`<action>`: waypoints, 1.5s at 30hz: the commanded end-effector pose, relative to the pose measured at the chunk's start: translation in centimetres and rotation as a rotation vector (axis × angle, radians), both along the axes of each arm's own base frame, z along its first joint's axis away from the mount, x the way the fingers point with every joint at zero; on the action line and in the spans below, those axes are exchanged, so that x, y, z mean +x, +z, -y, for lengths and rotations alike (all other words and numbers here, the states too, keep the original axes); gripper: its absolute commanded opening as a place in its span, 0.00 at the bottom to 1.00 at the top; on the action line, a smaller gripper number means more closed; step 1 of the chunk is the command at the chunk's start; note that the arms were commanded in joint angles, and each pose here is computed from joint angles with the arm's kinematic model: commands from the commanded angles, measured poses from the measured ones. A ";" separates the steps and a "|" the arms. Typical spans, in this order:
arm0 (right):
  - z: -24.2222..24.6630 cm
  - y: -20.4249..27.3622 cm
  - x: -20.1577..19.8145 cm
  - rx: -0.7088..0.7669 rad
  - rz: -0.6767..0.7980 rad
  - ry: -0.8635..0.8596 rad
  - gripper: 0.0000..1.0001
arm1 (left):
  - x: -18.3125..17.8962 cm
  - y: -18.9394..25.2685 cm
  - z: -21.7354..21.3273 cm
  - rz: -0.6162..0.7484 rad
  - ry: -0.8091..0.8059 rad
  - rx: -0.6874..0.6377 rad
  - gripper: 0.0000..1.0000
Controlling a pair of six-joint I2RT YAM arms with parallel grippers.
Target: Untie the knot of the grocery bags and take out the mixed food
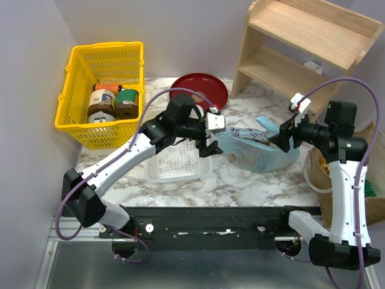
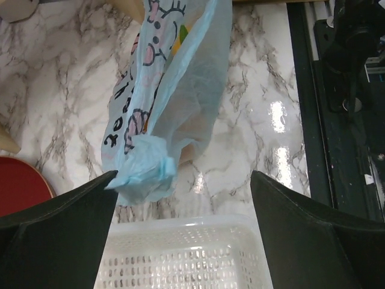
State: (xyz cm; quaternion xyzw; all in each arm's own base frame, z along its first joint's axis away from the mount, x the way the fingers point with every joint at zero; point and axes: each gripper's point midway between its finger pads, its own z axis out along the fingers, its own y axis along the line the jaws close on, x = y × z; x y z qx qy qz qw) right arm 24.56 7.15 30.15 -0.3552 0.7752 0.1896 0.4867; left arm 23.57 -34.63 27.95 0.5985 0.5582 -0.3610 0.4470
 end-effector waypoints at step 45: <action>-2.7 2.7 -3.9 -0.027 0.108 0.078 0.59 | 0.5 -0.6 -0.2 -0.128 -0.063 0.019 0.00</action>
